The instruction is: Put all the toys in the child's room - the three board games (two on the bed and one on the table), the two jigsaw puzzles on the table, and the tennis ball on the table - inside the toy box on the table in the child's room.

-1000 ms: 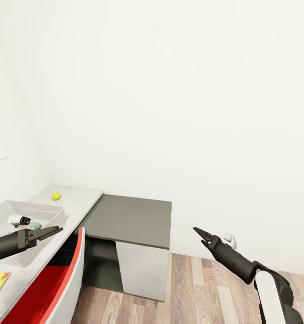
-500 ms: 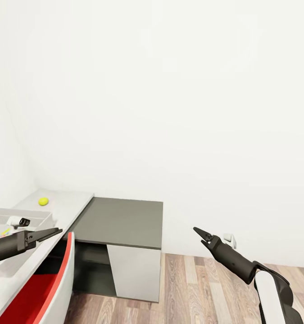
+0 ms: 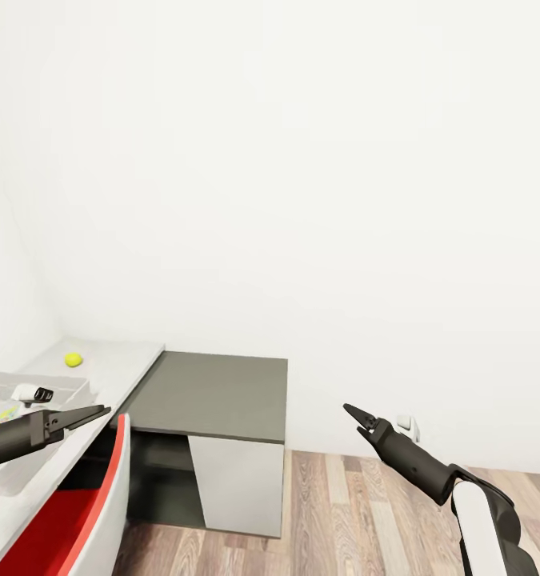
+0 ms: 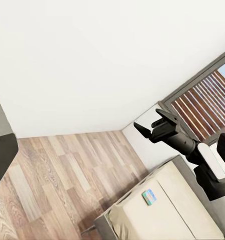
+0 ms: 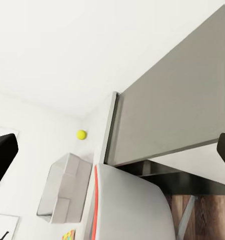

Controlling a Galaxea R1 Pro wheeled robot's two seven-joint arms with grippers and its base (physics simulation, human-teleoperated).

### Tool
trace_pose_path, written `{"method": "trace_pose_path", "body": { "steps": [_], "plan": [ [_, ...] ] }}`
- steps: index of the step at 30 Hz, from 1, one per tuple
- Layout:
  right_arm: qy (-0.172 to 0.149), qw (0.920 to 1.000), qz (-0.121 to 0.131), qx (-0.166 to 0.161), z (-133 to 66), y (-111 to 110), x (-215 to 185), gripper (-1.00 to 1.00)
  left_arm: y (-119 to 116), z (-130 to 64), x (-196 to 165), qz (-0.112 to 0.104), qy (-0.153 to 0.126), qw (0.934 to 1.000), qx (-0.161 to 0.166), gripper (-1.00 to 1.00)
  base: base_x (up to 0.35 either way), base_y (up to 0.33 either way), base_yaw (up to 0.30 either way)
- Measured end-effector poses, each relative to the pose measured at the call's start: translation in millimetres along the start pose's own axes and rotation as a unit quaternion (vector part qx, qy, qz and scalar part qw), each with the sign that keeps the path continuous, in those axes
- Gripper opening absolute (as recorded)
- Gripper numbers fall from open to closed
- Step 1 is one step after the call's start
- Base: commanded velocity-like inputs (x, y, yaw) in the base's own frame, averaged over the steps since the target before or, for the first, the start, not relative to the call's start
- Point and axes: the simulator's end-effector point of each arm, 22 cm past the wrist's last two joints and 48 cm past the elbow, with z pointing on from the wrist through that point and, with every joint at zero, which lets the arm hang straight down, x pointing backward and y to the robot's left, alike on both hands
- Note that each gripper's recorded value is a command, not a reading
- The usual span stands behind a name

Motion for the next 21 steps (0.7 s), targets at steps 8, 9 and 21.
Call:
{"method": "trace_pose_path", "body": {
  "steps": [8, 9, 21],
  "plan": [
    [-0.002, 1.0, -0.001, -0.001, -1.2, 1.4, -1.4, 1.0, -2.0, -0.4, -0.8, 0.002, -0.001, 1.0, 0.001, 1.0, 0.0, 0.0, -0.231],
    [-0.002, 1.0, -0.002, -0.001, -1.3, 1.7, -1.5, 1.0, -2.3, -0.4, -0.9, 0.002, -0.001, 1.0, 0.001, 1.0, 0.0, 0.0, -0.252],
    [-0.003, 1.0, -0.004, -0.003, -2.3, 4.6, -2.9, 1.0, -5.2, -1.3, -2.5, 0.005, -0.003, 1.0, 0.003, 1.0, -0.082, 0.0, -0.255]
  ]
}}
